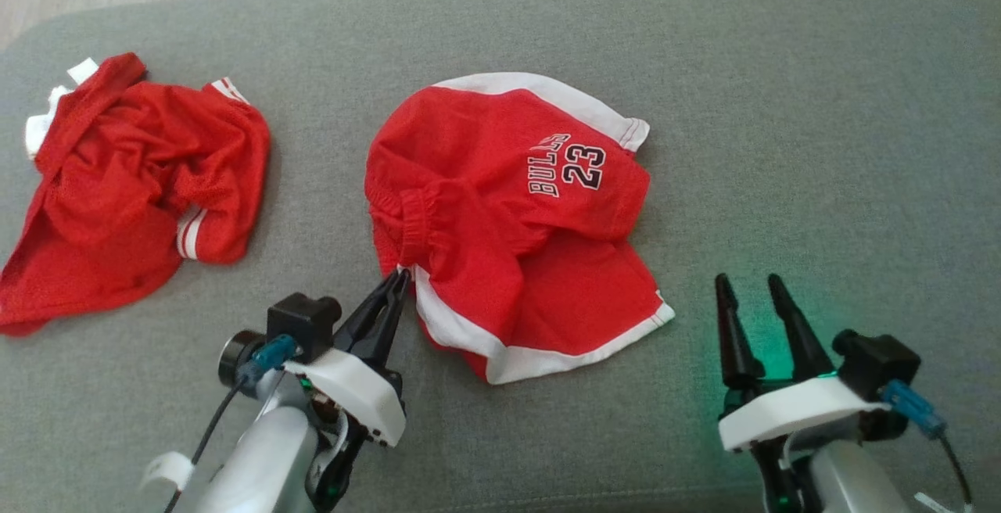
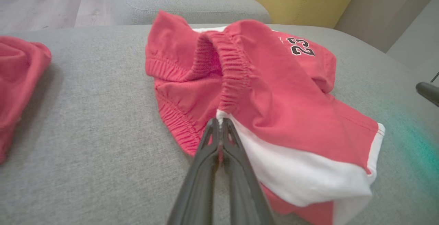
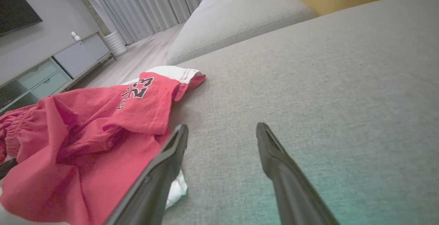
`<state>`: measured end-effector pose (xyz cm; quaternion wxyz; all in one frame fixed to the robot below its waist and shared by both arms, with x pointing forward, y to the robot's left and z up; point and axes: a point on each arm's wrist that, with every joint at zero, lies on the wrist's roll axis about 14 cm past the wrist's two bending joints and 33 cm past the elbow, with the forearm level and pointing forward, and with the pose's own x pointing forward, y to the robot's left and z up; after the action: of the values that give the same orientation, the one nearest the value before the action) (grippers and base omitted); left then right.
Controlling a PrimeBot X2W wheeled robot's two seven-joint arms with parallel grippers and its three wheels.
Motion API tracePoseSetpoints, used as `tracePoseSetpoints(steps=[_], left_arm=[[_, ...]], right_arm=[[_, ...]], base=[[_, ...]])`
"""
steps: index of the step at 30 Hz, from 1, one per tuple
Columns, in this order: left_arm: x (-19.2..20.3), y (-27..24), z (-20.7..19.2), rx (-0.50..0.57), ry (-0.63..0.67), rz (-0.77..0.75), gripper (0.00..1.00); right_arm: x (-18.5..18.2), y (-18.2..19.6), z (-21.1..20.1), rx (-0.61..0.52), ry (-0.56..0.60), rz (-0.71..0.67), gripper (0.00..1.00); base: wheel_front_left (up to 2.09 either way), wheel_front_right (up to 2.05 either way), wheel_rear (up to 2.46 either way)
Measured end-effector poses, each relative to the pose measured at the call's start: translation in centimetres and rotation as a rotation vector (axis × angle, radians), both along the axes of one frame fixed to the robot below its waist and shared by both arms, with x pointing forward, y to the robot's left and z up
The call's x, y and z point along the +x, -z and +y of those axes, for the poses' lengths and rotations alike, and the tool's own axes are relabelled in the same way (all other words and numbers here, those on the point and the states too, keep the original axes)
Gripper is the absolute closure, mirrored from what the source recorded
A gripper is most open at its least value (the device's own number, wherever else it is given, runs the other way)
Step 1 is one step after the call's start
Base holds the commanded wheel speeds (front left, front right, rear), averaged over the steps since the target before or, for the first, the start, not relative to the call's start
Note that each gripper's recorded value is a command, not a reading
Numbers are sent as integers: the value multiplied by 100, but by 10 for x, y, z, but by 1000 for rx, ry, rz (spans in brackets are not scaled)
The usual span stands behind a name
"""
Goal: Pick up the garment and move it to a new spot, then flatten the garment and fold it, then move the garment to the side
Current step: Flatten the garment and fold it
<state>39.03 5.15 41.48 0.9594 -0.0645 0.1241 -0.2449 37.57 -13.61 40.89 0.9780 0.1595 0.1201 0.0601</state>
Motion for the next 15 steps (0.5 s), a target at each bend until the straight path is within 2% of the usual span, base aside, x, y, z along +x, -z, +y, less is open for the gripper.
tracePoseSetpoints(steps=[11, 15], left_arm=[[3, -24, 22, -8, -77, -77, 100], [-2, -22, 26, -5, -91, -71, 100]], right_arm=[[-12, 14, 33, 20, -111, 99, 0], [-21, 33, 44, 14, -156, 175, 0]], base=[[0, 0, 0], [0, 0, 0]])
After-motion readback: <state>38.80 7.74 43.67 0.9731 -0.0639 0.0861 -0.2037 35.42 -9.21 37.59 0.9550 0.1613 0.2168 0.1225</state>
